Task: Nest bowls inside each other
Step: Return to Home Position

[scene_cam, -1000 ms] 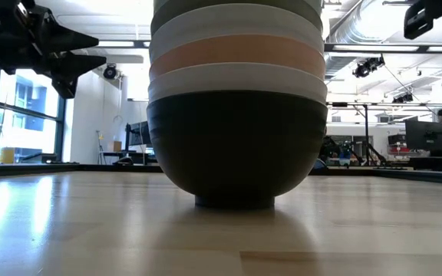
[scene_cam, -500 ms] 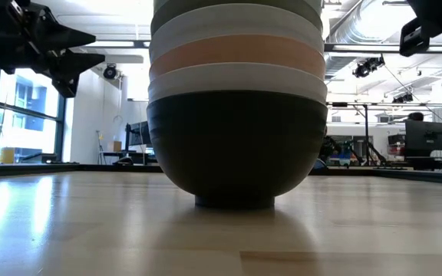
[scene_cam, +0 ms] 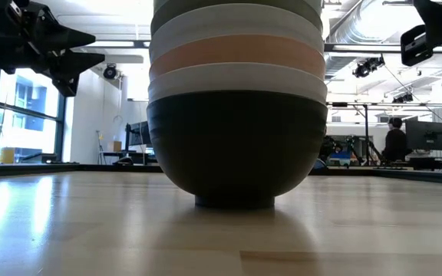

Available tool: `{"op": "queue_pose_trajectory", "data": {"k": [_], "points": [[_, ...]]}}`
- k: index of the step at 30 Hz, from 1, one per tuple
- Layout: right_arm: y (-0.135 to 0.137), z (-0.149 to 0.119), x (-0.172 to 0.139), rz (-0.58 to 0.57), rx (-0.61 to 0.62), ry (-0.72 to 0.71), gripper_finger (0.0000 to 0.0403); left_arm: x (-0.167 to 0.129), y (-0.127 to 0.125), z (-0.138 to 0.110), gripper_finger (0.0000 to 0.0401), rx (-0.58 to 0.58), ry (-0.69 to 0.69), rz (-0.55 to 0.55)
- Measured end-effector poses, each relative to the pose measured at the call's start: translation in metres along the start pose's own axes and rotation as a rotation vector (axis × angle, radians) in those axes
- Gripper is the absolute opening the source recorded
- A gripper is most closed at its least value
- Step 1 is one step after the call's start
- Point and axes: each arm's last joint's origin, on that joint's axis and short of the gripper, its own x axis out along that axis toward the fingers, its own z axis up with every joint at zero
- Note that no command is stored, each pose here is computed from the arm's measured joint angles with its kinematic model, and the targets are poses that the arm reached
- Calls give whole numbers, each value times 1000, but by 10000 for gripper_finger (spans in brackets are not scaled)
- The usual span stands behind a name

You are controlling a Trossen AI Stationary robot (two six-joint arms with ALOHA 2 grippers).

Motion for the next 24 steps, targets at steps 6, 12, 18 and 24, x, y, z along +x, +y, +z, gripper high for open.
{"op": "queue_pose_trajectory", "data": {"k": [6,12,18,24], "points": [[1,-8,0,29,32,83,84,0,0,0,177,0,0,0],[1,-16,0,37,47,130,84,0,0,0,177,1,1,1],[1,-28,2,37,42,135,84,0,0,-1,177,1,7,3],[-3,-23,2,-109,12,80,84,0,0,-1,177,0,9,4]]}}
